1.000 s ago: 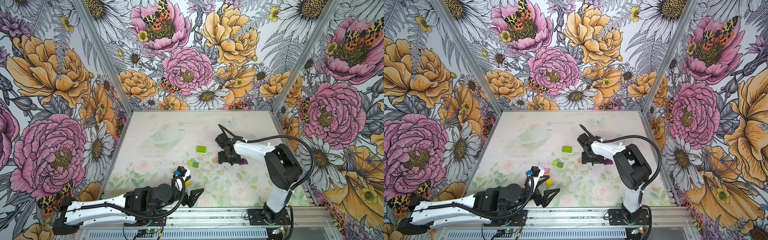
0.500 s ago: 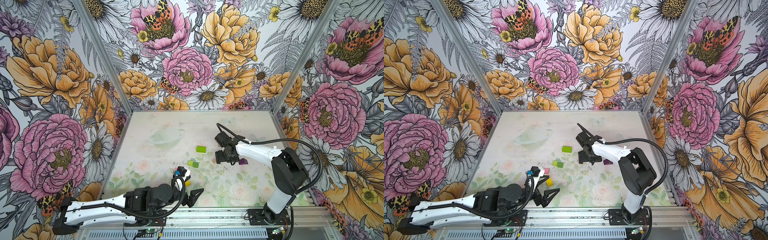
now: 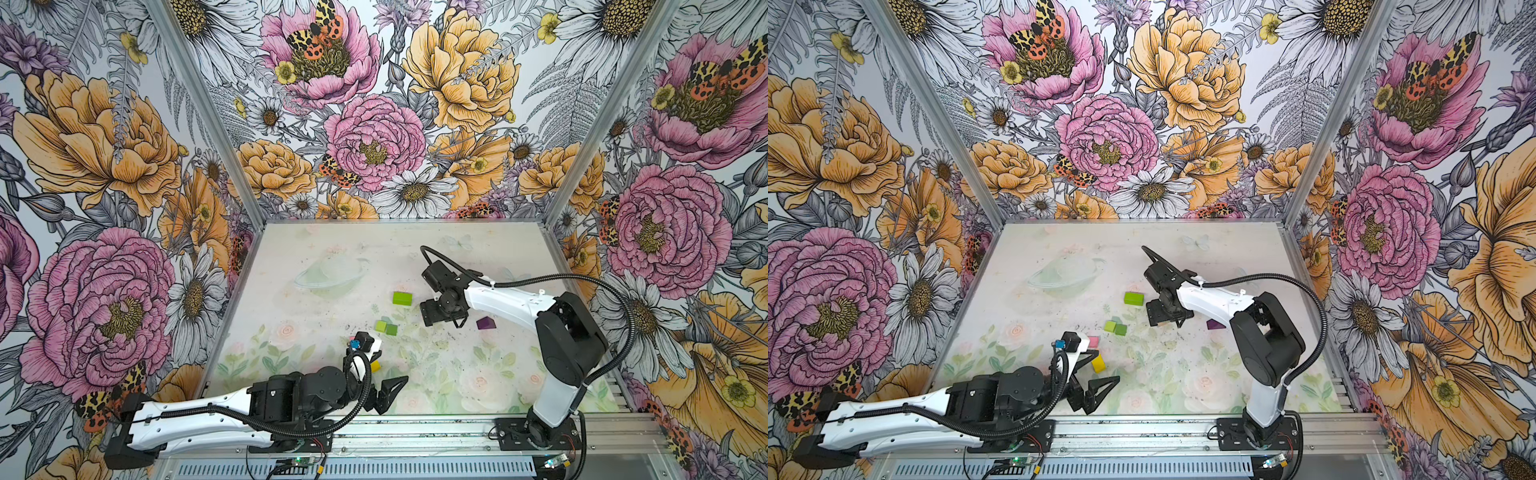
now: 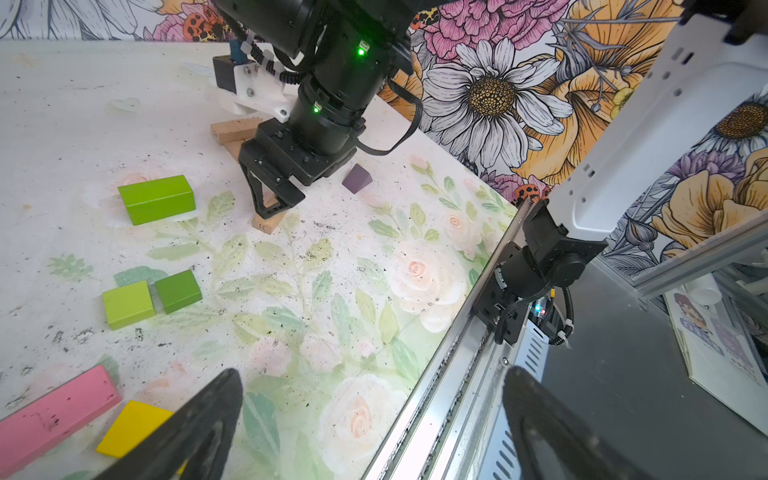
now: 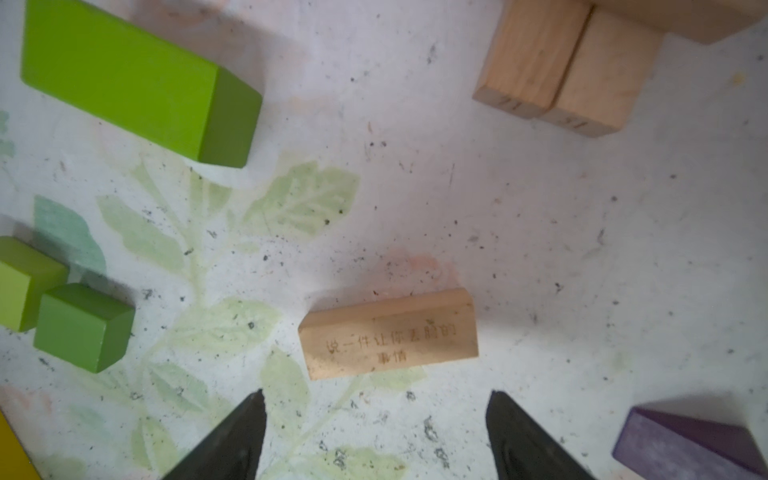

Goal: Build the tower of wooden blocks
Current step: 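Lower the right gripper and grasp the printed wooden bar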

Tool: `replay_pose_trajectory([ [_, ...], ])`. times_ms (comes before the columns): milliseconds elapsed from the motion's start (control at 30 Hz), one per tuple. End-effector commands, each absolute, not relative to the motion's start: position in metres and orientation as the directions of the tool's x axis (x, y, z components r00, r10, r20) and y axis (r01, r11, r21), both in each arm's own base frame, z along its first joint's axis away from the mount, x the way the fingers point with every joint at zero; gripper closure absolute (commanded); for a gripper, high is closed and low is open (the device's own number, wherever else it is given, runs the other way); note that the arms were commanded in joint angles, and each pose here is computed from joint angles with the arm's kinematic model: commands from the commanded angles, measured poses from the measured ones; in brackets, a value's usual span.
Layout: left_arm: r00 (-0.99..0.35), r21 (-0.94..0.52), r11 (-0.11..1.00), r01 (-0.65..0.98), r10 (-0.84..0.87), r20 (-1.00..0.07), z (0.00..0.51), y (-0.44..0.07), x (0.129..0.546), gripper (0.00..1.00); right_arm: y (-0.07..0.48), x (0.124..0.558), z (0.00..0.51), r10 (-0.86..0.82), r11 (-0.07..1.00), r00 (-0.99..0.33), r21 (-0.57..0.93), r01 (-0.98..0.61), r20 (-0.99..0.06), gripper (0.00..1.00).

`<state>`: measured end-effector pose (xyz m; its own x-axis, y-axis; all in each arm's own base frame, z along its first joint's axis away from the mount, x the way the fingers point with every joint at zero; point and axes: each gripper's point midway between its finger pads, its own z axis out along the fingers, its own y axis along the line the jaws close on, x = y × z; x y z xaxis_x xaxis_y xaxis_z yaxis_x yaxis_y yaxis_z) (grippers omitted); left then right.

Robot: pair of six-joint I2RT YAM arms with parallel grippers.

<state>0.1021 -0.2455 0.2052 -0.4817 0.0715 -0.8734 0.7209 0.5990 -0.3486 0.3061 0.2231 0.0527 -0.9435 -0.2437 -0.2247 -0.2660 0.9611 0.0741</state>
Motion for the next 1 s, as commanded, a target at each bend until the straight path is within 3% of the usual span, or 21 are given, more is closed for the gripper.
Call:
replay_pose_trajectory([
  [0,-0.476,-0.35,0.615,0.707,0.047,-0.878,0.216,-0.245,0.107,0.01,0.235,0.317,0.052,-0.303,0.939,-0.921,0.088,-0.332,-0.244,0.13],
  [967,-0.47,-0.34,0.618,0.709,0.054,-0.881,0.215,-0.252,0.112,0.01,0.227,0.328,0.028,-0.353,0.923,-0.917,0.088,-0.373,-0.188,0.12],
])
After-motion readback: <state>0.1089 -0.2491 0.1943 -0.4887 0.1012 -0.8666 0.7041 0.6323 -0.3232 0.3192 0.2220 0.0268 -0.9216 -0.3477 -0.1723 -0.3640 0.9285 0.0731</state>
